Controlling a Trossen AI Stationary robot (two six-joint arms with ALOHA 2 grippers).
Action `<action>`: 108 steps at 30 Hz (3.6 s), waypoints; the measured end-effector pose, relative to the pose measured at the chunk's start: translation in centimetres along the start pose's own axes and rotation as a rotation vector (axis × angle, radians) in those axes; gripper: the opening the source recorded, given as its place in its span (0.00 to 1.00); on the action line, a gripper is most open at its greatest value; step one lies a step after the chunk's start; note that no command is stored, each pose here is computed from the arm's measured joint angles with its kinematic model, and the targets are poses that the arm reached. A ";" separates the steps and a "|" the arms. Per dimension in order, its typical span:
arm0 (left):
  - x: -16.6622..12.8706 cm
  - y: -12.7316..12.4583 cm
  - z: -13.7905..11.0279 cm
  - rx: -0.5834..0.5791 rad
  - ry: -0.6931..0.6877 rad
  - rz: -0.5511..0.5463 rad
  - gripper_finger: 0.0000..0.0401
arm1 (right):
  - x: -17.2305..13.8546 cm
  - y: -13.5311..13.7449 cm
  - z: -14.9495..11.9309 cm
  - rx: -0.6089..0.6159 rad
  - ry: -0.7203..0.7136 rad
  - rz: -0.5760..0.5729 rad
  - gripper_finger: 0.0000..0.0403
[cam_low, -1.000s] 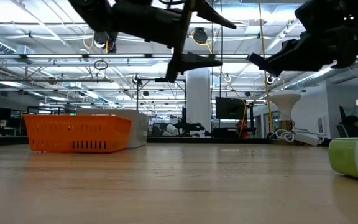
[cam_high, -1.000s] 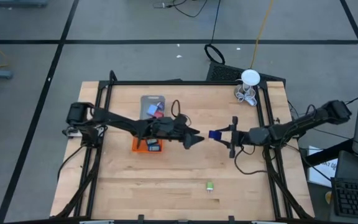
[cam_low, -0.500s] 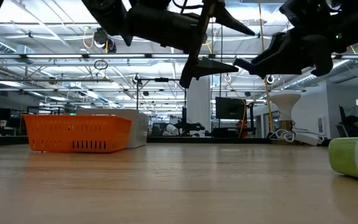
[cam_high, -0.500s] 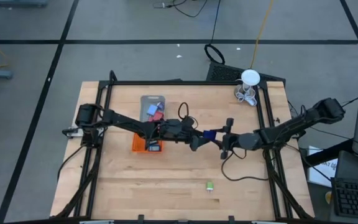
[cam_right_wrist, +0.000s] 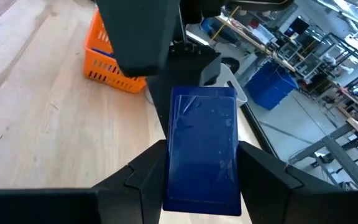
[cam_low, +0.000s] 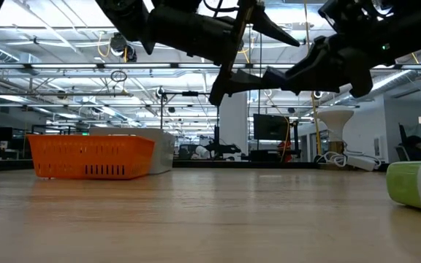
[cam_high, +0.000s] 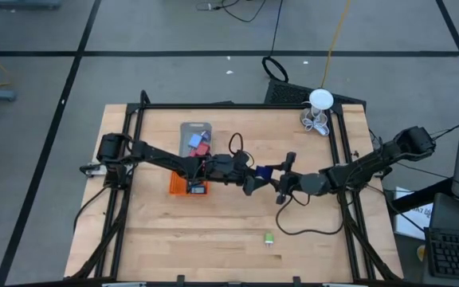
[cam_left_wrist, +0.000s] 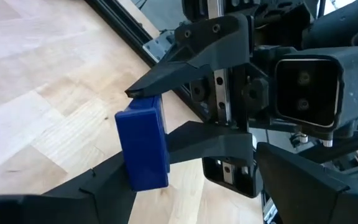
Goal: Pick & Place Office items
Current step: Put the dark blue digital timer into the orange bin
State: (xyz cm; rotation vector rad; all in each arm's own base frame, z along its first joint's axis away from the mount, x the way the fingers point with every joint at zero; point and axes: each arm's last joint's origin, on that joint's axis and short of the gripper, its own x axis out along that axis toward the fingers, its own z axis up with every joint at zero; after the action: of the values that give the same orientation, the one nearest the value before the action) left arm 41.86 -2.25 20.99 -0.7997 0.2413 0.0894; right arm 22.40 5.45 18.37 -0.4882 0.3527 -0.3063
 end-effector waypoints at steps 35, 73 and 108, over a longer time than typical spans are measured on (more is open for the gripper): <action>0.0 0.3 -0.1 -0.005 0.003 0.027 0.41 | -0.3 0.4 0.1 -0.009 -0.015 0.042 0.41; -0.6 1.0 1.5 0.034 0.045 0.020 0.16 | -0.4 0.2 0.2 0.156 -0.013 0.039 0.46; -10.4 -6.6 0.8 0.397 0.003 0.421 0.15 | -8.5 -5.4 -3.3 0.562 -0.395 0.365 0.50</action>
State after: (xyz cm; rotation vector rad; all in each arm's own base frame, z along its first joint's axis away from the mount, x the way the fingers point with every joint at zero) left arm 33.07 -6.12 28.76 -0.3445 0.4136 0.4238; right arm 12.43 2.67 20.55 0.0776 -0.0405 0.0550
